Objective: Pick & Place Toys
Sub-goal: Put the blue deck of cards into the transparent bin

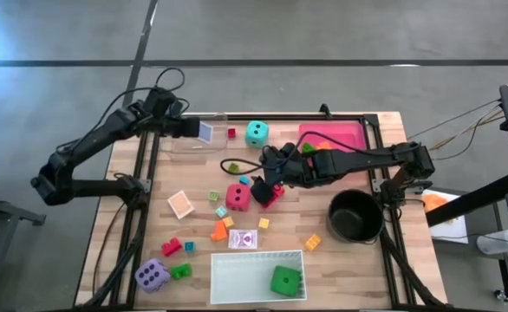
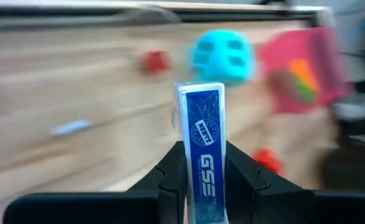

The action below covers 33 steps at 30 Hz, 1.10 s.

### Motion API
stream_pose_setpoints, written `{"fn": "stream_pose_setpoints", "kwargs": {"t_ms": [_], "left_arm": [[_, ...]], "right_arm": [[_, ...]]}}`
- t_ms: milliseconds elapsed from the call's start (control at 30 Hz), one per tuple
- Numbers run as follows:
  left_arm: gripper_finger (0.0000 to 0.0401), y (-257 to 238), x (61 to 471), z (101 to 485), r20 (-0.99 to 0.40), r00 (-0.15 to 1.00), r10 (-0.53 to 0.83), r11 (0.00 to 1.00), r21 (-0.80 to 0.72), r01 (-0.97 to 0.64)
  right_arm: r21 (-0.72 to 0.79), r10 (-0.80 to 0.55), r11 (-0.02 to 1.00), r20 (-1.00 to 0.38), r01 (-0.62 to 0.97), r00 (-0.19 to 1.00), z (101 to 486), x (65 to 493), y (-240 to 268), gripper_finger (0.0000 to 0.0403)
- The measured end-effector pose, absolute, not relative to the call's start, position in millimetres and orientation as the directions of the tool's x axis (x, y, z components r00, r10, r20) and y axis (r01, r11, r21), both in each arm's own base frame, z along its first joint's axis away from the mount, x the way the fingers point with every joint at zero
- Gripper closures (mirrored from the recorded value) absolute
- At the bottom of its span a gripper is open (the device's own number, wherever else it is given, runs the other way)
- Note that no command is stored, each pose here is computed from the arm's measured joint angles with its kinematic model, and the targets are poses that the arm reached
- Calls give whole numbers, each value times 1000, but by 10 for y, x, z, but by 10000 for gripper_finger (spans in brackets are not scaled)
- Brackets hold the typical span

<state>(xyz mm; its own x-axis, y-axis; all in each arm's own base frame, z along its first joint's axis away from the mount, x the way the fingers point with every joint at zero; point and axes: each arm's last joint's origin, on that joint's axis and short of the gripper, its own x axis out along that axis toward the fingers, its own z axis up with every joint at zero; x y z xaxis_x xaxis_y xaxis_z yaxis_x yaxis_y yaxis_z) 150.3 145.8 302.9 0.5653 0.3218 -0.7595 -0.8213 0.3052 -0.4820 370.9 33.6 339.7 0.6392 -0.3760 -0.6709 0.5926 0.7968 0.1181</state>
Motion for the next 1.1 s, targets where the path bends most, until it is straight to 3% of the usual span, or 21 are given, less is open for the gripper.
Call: {"fn": "stream_pose_setpoints", "kwargs": {"t_ms": [367, 767, 1100], "left_arm": [[335, 1490, 1390, 2955, -832, 242, 498, 240, -136, -961], [335, 1642, 1522, 2586, -930, 27, 368, 211, 56, -976], [335, 1789, 1642, 2261, -953, -106, 283, 271, 185, -945]], "right_arm": [[104, -373, 794, -694, 599, 615, 3372, 3680, 363, 80], [106, -365, 798, -698, 593, 616, 3369, 3682, 365, 80], [121, -344, 804, -705, 583, 620, 3367, 3683, 372, 80]]}}
